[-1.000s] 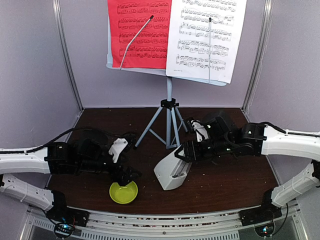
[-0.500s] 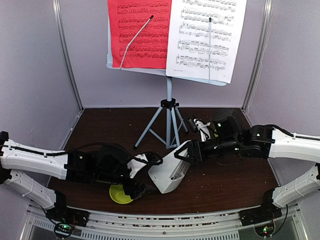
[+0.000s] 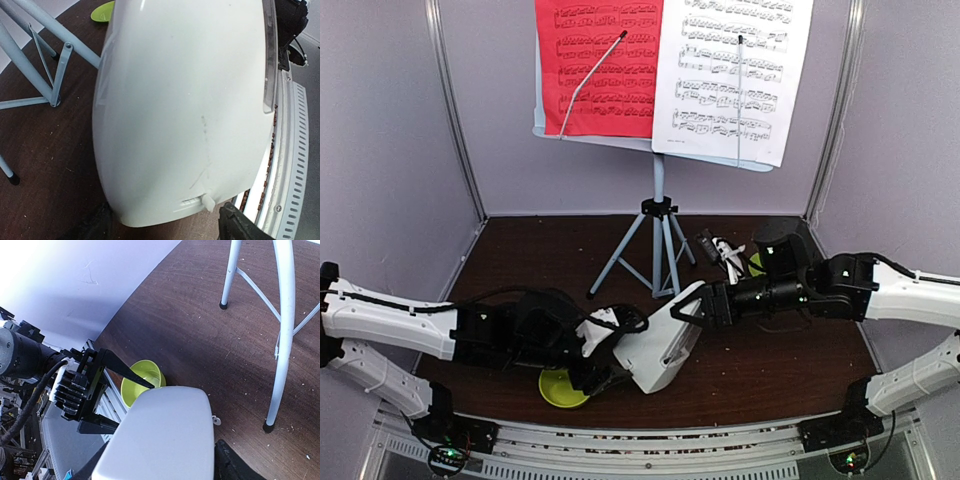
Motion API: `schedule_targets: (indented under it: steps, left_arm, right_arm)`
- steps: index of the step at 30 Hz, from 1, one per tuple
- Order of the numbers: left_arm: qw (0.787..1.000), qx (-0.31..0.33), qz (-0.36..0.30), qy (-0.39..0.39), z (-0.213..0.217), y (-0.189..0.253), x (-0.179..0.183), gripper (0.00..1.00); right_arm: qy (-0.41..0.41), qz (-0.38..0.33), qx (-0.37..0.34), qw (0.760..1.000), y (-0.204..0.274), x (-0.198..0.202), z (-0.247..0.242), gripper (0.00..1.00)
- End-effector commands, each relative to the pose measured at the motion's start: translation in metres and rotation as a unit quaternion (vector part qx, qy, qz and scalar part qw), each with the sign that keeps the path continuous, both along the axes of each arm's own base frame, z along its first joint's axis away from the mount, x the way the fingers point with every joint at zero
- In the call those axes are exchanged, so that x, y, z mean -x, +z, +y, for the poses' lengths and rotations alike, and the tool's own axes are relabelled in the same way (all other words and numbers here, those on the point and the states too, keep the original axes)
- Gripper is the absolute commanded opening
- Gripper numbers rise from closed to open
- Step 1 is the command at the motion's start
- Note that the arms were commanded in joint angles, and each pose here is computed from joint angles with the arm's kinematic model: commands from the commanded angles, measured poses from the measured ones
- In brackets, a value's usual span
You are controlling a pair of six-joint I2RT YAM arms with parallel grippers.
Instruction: Set up the instrument practice props
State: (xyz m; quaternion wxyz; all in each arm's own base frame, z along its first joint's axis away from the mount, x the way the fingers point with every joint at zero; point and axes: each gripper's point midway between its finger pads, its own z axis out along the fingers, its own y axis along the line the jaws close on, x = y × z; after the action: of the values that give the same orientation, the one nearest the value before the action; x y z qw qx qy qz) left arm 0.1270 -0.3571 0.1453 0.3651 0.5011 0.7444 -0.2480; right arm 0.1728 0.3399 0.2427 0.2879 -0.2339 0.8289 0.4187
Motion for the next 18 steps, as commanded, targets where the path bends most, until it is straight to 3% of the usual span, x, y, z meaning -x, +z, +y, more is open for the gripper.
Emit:
schedule_targets:
  steps: [1,18]
  left_arm:
    - [1.0,0.023,-0.021,-0.005,-0.0145,0.0207,-0.0038,0.73]
    - [1.0,0.018,-0.022,-0.003,-0.0179,0.0219,-0.0051,0.62]
  right_arm:
    - [0.013,-0.047,-0.09,0.995,0.0534,0.0,0.0074,0.19]
    - [0.014,-0.045,-0.093,0.995,0.0512,0.0002,0.0087,0.14]
